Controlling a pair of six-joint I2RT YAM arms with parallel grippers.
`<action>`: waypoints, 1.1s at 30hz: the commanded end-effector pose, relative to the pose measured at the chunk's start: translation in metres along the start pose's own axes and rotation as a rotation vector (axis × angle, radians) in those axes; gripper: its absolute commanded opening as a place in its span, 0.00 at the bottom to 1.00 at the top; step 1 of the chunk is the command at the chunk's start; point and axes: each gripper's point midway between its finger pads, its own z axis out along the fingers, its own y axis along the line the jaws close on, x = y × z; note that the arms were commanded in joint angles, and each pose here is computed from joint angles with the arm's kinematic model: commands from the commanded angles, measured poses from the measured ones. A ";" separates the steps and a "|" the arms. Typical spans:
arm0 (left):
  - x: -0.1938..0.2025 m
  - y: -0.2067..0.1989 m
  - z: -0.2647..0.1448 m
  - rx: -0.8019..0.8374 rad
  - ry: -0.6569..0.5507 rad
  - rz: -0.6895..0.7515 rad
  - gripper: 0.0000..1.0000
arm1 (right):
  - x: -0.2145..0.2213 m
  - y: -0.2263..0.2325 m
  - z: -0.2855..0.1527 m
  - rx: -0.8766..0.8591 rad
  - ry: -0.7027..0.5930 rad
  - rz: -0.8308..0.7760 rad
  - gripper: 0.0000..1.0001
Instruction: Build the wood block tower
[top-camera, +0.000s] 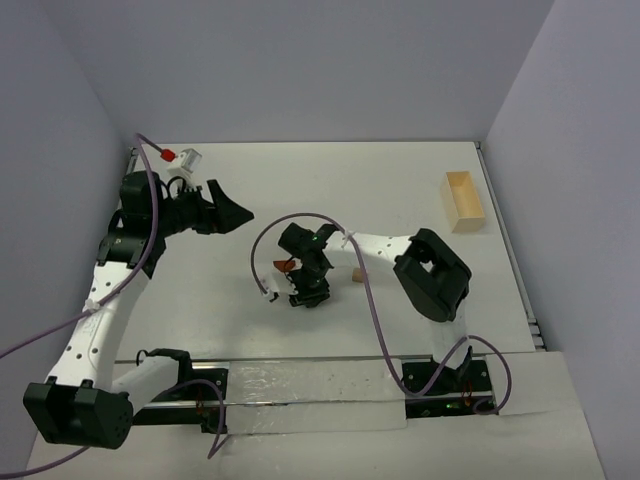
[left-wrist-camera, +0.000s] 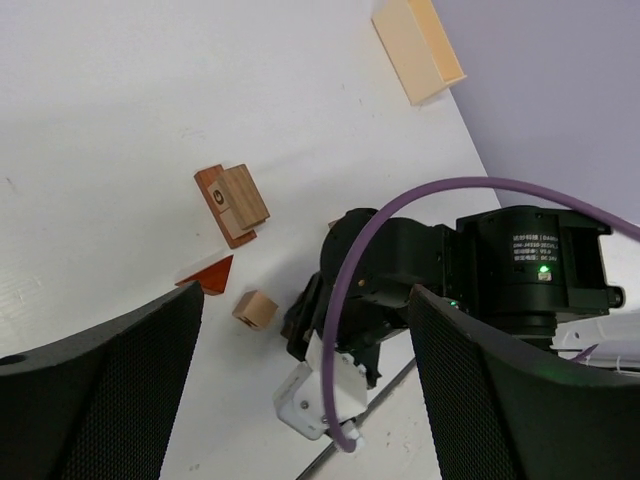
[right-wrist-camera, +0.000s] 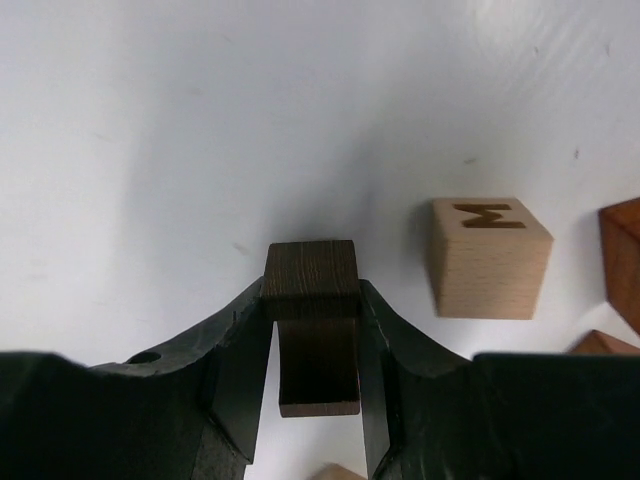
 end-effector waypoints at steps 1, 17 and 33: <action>-0.024 -0.017 -0.027 0.054 -0.099 0.091 0.89 | -0.069 0.030 -0.073 -0.030 -0.305 0.081 0.00; -0.028 -0.078 -0.072 0.277 -0.364 0.958 0.86 | -0.147 0.077 -0.306 -0.467 -1.133 0.343 0.00; 0.045 -0.131 -0.046 0.422 -0.642 1.217 0.99 | -0.146 0.010 -0.320 -0.564 -1.100 0.571 0.00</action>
